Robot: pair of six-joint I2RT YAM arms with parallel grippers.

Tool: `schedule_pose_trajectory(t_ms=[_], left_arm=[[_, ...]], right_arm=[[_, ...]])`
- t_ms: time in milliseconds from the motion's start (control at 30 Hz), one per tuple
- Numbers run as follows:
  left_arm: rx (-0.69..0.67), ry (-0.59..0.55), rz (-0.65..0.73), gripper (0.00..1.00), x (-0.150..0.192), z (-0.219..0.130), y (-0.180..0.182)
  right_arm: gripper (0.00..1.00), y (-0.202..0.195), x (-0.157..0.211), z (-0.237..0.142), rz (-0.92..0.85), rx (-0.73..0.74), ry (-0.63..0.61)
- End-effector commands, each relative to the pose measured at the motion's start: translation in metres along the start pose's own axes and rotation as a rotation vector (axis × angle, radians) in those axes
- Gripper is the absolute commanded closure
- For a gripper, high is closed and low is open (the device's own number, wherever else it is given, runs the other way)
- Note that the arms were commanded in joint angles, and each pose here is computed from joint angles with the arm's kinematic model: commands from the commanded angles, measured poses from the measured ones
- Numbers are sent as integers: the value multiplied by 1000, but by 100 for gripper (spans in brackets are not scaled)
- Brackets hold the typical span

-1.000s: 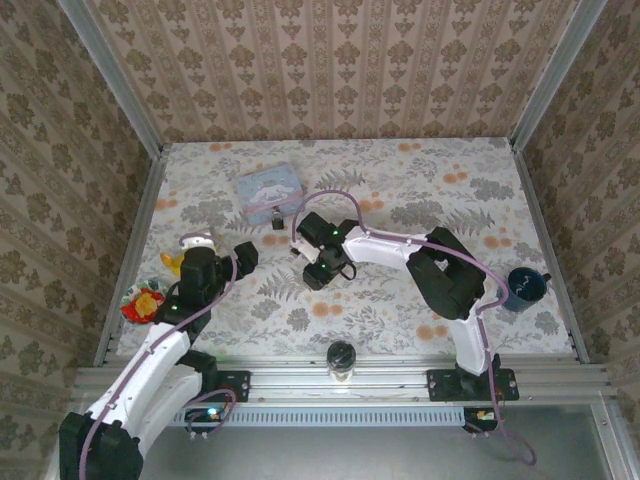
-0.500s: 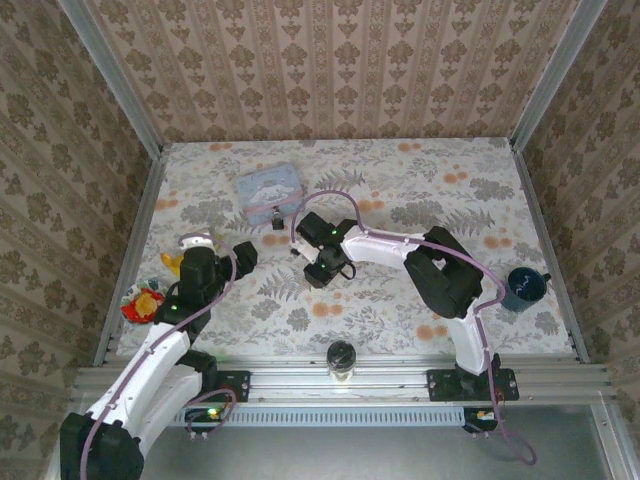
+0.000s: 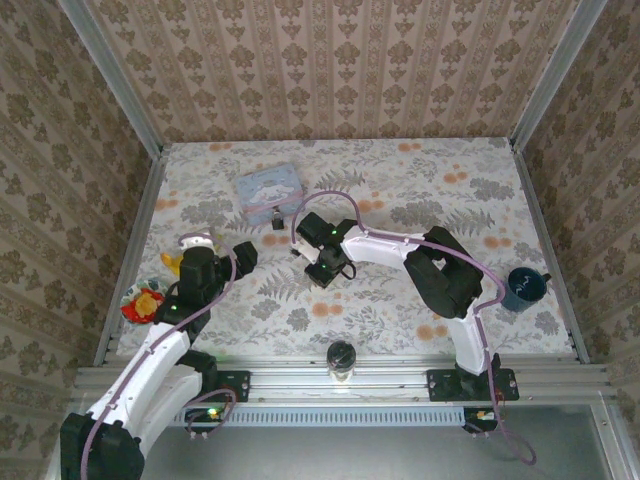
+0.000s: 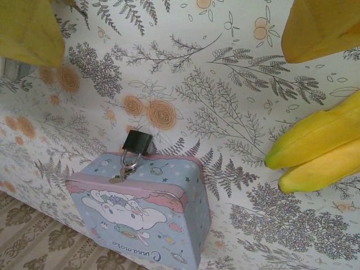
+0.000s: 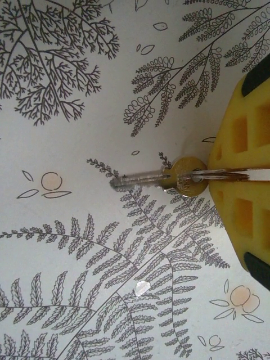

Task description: Unlock the padlock with the key

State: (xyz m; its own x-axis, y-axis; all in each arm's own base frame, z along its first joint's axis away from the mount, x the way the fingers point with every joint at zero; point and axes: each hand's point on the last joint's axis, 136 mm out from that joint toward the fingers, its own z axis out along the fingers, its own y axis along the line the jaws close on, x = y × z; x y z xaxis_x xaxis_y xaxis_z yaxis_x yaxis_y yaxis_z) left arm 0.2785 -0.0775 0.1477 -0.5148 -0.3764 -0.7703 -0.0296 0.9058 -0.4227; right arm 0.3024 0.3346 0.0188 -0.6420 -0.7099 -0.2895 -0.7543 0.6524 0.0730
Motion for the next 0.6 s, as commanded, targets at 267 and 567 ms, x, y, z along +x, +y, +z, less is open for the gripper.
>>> schedule_pose_trajectory(t_ms=[267,567], left_arm=[[20,-18,-30,0,-10,-8,-4],[25,-22,-45,0,-11,-12,-4]], right_arm=[[99,-2,-1,-9,-33,35,7],[100,-7,-9,-28,-44,78,-45]])
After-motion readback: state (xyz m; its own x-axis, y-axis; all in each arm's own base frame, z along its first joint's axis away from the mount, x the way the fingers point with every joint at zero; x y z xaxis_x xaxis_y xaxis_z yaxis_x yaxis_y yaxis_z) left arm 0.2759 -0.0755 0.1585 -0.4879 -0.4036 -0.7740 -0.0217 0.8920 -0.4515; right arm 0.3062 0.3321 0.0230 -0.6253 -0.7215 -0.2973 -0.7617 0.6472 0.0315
